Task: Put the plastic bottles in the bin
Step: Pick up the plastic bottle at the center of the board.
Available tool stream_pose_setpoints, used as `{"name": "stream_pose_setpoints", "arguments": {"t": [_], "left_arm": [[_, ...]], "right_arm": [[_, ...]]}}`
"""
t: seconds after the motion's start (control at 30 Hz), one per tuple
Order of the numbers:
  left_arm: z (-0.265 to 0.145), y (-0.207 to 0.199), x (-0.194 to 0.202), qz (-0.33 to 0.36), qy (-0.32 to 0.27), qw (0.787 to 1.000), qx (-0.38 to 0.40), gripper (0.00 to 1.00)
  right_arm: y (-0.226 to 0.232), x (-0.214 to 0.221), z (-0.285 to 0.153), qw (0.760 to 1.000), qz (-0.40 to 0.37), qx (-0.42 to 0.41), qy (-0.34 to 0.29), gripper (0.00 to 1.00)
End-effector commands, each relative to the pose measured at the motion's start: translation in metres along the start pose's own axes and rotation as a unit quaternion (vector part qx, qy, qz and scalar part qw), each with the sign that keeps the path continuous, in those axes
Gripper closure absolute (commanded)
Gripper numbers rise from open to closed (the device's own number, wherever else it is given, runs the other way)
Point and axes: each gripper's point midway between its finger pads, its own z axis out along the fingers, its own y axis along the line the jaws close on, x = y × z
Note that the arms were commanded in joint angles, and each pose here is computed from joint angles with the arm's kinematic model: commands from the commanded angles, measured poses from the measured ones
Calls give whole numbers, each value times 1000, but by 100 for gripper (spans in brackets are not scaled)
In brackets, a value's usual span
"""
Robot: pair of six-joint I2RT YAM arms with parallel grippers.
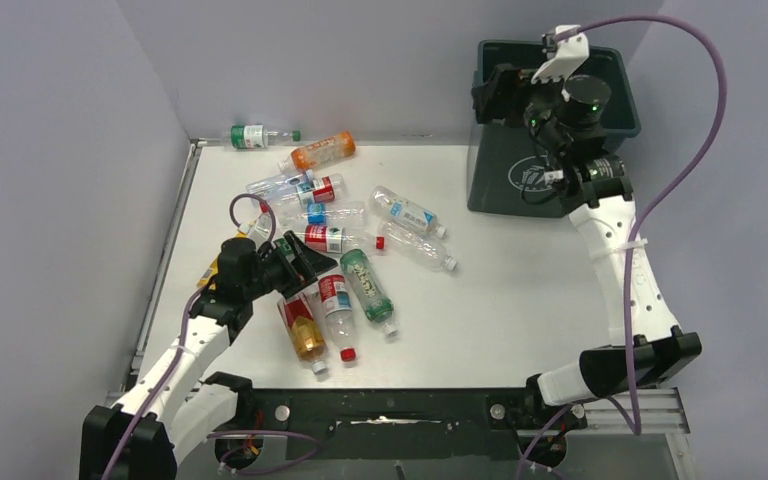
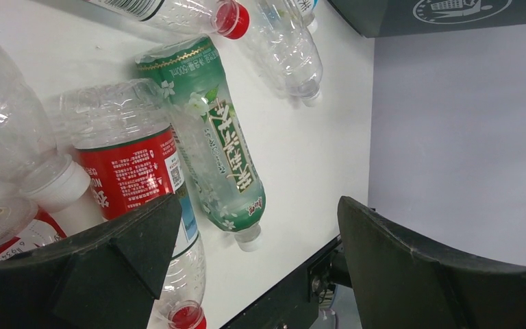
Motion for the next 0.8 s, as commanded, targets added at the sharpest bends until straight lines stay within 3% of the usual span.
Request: {"name": "stream_pose_setpoints", "arguments": {"t": [0.0,0.2,0.37,0.77], "left_arm": [[-8,-26,-14,37,-21,999,30,14],[-18,-27,-11,51,-26,998,33,14],[-23,-25,-4,54,-25,997,40,14],[-46,-41,1,77,-39,994,74,14]], "right_arm": [[54,51,-11,997,-9,-50,56,2],[129,152,-43,978,-15,-113,173,2],[159,213,-69,961,-8,-132,242,2],[169,267,-80,940,44,-114,318,2]]}}
